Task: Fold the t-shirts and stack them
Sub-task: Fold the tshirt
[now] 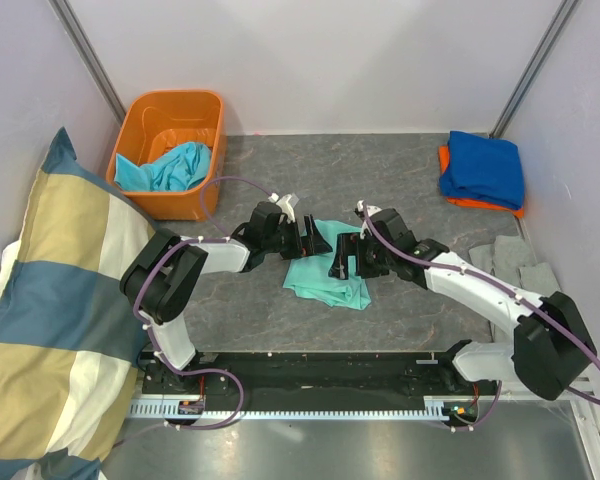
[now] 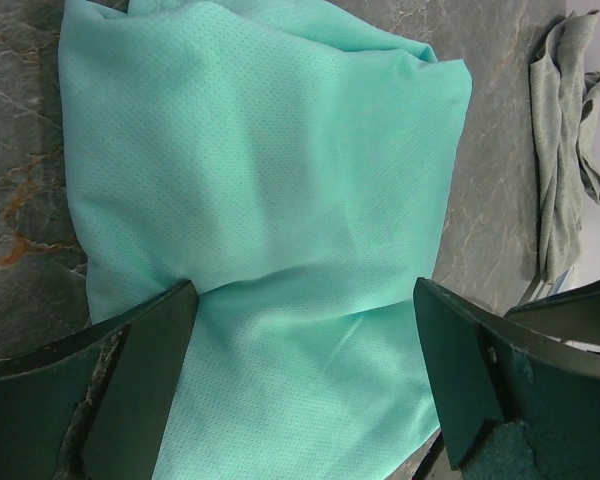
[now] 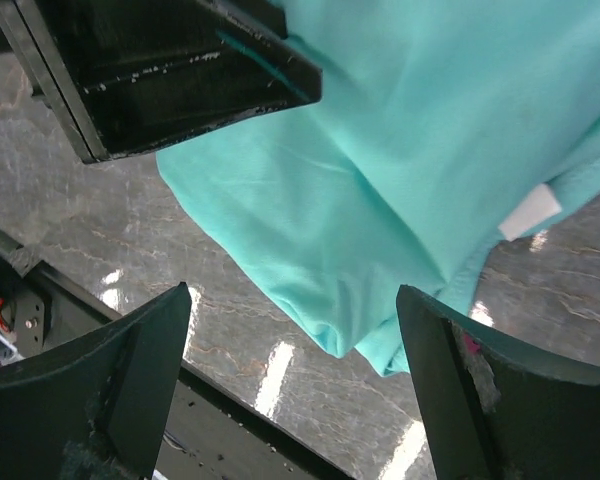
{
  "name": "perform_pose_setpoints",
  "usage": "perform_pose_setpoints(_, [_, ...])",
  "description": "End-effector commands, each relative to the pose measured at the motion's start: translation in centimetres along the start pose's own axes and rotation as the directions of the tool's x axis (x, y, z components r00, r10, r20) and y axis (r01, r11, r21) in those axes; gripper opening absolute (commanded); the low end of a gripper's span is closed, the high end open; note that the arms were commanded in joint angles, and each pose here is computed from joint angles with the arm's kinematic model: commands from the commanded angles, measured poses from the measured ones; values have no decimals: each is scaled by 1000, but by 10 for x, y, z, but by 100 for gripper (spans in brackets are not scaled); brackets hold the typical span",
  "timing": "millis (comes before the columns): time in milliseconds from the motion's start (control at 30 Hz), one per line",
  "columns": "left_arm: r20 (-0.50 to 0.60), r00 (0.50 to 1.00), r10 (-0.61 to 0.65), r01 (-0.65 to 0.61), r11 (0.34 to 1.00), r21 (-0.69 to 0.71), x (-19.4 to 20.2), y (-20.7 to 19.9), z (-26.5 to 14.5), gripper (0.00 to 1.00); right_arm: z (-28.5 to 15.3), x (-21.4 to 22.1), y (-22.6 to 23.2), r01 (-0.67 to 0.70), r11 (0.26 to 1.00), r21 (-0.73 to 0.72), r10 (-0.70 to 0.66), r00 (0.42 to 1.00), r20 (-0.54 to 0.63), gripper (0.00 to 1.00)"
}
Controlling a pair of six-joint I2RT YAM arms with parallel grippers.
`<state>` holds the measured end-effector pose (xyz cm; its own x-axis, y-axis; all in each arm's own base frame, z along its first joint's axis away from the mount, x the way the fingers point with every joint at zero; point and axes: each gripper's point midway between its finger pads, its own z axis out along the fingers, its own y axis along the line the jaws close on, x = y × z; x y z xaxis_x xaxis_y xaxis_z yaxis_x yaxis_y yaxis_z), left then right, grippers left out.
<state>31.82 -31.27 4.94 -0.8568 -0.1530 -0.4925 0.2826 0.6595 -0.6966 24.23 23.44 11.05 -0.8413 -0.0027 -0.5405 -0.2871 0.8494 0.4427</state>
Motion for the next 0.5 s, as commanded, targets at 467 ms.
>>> perform_pose_setpoints(467, [-127,987,-96,75,984,-163,48,46,0,100,26,39,22,20,974,-224,-41,995,-92,93])
